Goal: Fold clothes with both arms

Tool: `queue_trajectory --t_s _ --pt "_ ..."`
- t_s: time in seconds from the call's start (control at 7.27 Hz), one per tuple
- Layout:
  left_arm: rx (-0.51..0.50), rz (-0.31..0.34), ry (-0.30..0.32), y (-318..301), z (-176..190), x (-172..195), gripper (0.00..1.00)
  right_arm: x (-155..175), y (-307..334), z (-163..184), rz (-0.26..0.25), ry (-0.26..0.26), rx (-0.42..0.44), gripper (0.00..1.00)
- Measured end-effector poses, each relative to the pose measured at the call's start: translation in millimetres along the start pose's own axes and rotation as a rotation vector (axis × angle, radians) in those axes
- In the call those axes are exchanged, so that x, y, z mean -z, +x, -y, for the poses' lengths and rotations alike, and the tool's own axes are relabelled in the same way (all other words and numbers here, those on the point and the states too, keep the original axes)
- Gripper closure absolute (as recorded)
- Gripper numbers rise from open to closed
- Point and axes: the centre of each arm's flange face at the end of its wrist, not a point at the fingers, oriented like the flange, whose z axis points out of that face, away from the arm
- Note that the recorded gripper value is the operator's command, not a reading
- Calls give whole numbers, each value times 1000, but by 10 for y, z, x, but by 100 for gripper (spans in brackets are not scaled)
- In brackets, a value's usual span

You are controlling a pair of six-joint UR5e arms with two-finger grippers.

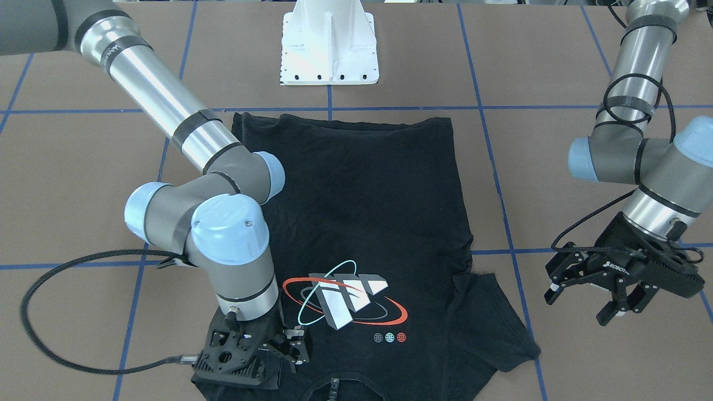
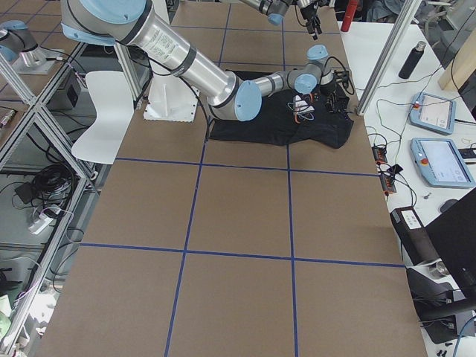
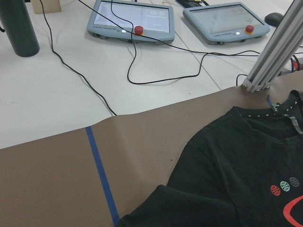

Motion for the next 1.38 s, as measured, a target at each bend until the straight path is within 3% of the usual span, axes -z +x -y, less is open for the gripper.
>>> queue_trajectory --t_s 0.28,0.41,0.69,1.1,1.38 --pt "6 73 18 3 0 -284 0 205 801 292 43 -39 71 0" --pt "6 107 25 -11 -29 -433 0 355 1427 283 55 -51 121 0" --pt "3 166 23 -59 -168 -759 0 760 2350 -27 30 -83 232 0" --pt "0 247 -11 -72 -236 -1243 3 915 2744 -263 9 -95 286 0" --pt "-5 268 -32 -105 -344 -1438 18 895 2816 -297 4 -98 287 0"
